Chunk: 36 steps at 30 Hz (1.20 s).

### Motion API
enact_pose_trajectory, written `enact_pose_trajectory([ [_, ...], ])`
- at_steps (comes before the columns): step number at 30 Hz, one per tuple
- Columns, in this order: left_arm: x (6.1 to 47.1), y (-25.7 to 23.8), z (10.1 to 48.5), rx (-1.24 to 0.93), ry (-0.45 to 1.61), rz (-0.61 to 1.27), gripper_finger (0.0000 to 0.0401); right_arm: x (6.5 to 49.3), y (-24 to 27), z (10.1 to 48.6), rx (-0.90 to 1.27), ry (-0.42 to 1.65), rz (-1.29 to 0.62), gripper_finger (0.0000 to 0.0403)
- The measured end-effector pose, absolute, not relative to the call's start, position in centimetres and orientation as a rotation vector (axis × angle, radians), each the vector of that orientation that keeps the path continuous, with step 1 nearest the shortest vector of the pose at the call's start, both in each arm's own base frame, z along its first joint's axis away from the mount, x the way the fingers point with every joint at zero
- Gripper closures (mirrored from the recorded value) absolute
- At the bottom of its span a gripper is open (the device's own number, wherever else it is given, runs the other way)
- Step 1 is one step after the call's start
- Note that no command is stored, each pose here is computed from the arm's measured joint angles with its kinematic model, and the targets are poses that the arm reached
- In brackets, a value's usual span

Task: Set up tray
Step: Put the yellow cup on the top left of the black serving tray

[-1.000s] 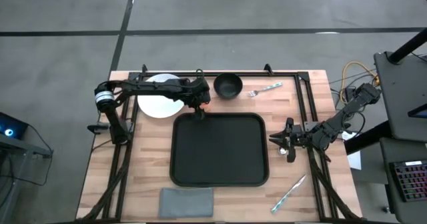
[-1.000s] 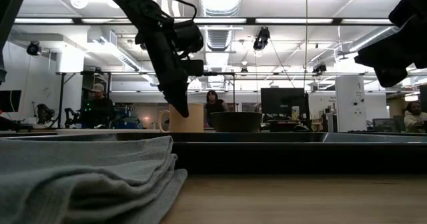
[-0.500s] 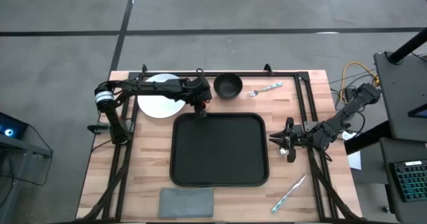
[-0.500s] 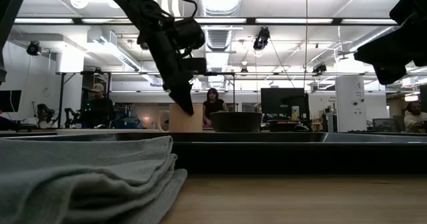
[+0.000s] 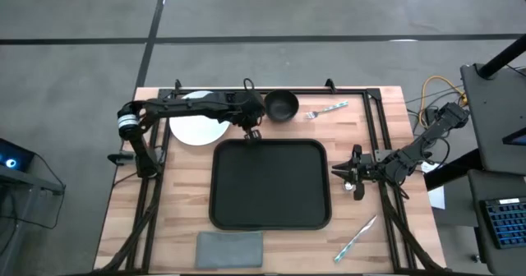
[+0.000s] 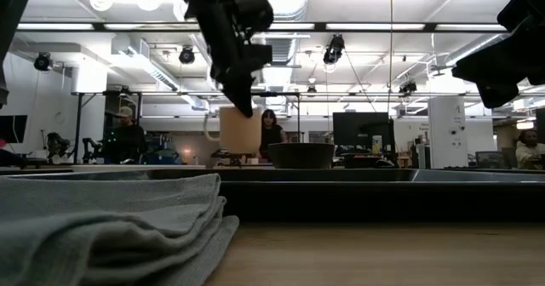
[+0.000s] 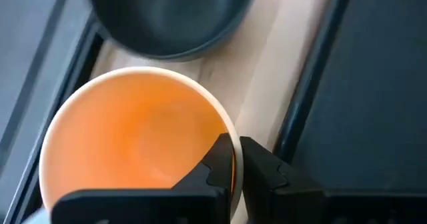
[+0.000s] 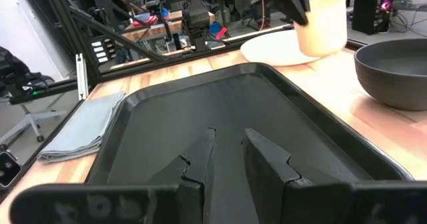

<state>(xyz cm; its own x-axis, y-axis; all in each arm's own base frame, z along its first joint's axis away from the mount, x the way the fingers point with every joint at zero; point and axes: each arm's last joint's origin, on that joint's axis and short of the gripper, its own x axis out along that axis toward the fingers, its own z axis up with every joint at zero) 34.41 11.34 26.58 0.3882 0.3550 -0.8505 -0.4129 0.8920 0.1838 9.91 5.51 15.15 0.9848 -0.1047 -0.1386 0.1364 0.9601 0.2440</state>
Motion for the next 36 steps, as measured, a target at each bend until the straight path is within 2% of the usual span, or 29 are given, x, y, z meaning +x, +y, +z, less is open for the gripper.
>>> enact_pose_trajectory([
  [5,34.6,8.7,28.5,-0.124,1.061,0.643,0.04,9.9,5.5,15.1,0.252,0.128,-0.124,0.0335],
  [11,34.5,5.2,28.9,-0.222,1.049,0.675,0.04,9.9,5.3,15.1,0.241,0.112,-0.186,0.0335],
  [16,33.7,2.5,27.7,-0.294,1.077,0.664,0.0401,9.9,5.2,15.1,0.233,0.103,-0.228,0.0335],
  [22,30.7,0.5,25.3,-0.383,1.106,0.72,0.0401,9.9,5.3,14.8,0.216,0.126,-0.233,0.0335],
  [30,27.4,-1.0,23.5,-0.556,0.902,0.641,0.0401,10.0,5.3,14.7,0.211,0.135,-0.235,0.0335],
  [36,26.7,-0.6,22.0,-0.562,0.918,0.665,0.0401,10.0,5.3,14.8,0.215,0.131,-0.235,0.0335],
])
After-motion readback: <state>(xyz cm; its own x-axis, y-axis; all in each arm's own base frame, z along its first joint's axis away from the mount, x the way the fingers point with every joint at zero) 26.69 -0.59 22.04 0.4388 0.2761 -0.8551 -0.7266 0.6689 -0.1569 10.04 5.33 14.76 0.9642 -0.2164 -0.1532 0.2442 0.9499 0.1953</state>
